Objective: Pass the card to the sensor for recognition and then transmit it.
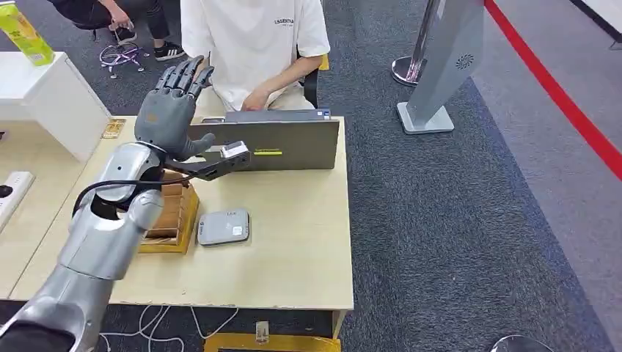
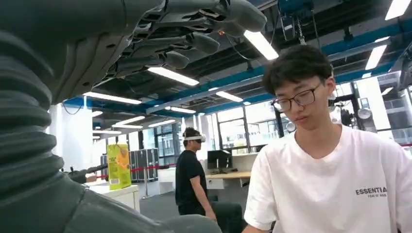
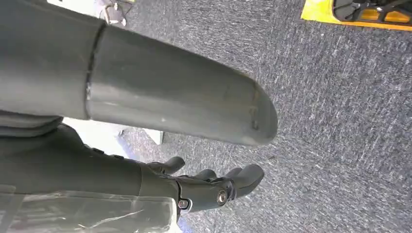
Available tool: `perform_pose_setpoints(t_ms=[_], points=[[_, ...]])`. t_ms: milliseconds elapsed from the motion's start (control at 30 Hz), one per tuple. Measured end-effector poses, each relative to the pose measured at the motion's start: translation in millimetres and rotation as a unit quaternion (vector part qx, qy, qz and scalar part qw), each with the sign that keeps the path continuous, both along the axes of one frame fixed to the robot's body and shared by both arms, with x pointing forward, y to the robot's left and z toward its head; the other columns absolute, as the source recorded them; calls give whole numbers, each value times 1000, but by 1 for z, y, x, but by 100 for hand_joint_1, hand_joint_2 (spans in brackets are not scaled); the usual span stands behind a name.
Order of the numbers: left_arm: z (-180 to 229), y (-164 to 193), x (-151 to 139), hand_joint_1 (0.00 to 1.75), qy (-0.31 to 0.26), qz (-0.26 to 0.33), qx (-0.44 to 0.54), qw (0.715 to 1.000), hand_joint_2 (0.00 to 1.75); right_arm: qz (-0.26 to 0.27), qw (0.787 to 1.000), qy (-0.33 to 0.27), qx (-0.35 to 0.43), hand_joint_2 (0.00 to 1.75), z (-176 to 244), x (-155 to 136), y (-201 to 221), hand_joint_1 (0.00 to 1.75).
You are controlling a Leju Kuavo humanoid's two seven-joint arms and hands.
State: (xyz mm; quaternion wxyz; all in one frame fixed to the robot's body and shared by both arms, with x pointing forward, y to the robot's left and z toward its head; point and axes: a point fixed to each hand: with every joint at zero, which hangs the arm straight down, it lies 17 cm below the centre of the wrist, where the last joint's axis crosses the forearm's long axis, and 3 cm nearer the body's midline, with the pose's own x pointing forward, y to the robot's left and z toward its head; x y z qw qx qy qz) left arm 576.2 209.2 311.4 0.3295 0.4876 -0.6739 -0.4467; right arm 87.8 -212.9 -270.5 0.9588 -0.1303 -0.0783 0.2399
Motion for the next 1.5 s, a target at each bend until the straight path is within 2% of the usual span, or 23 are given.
perform_pose_setpoints(t_ms=[300, 367, 467, 633, 733, 800, 1000, 1233, 1500], points=[[3, -1, -5, 0, -7, -4, 0, 1000, 175, 0, 1000, 0, 0, 0, 0, 0, 0, 0], [2, -4, -10, 0, -9, -21, -4, 1000, 175, -7, 1000, -2, -3, 0, 0, 1, -2, 0], [-5, -4, -41, 0, -30, -45, -12, 998, 175, -23, 1000, -3, -9, 0, 0, 0, -4, 0], [-32, 14, -114, 0, -79, -65, 5, 995, 175, -50, 999, 2, -14, 0, 0, -6, -7, 0], [-56, 32, -135, 0, -49, -60, 31, 997, 175, -51, 999, 4, -11, 0, 0, -7, -6, 0], [-94, 52, -129, 0, 19, -20, 69, 997, 175, -48, 999, 8, -1, 0, -1, -7, -2, 0], [-152, 68, -143, 0, 56, -10, 90, 994, 175, -51, 999, 12, 7, 0, -1, -8, -2, 0], [-185, 83, -163, 0, 94, 14, 92, 991, 175, -59, 998, 13, 7, 0, -2, -9, -3, 0], [-196, 108, -159, 0, 117, 48, 96, 987, 175, -56, 998, 13, 7, 0, -2, -9, -3, 0]])
